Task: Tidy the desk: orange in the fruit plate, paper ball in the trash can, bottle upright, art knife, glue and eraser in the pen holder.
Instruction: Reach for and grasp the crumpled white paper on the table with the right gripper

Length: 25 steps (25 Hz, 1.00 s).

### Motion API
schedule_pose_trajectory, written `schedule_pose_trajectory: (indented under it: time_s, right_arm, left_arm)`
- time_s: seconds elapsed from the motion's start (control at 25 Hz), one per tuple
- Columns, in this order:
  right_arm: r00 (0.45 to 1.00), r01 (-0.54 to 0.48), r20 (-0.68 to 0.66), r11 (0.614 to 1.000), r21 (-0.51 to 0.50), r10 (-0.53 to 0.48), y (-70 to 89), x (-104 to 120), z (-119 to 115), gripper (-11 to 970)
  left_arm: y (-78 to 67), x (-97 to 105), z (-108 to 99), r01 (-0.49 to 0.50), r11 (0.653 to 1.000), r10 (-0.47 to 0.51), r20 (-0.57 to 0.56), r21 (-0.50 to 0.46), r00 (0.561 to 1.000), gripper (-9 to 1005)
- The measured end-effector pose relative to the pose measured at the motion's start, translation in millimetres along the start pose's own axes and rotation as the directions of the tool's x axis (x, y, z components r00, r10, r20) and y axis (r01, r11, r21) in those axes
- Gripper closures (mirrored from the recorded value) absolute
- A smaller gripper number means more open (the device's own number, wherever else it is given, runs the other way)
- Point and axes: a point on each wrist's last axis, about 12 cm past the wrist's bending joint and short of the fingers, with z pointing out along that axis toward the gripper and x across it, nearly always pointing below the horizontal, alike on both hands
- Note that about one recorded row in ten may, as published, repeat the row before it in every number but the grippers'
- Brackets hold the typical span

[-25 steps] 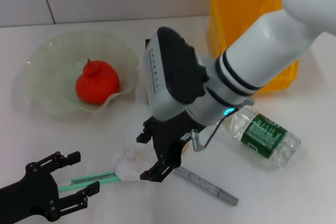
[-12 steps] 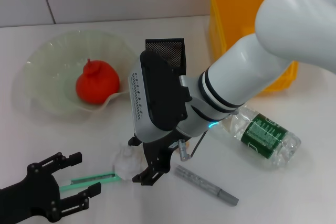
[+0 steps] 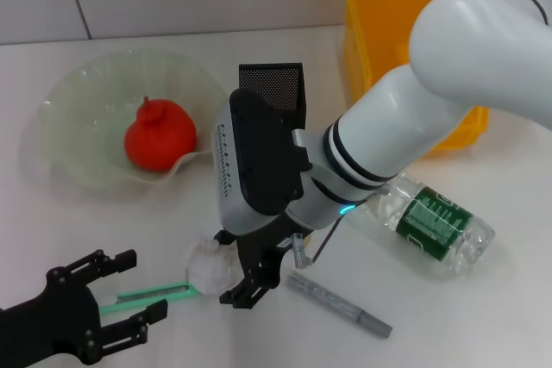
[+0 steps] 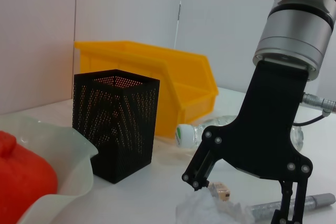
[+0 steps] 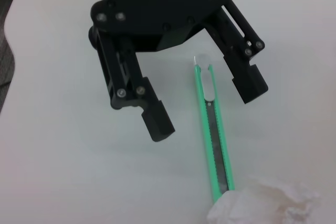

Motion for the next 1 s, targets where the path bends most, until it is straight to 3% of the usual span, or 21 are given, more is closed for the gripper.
schedule_pose_trajectory:
  time_s: [1.0]
  right_arm:
    - [0.999, 0.014, 0.03, 0.997, 0.069, -0.016, -4.0, -4.9, 4.5, 174]
  left_arm:
    - [0.0, 1.4, 2.1, -0.003, 1.0, 0.004, -0.021, 0.009, 1.0, 194]
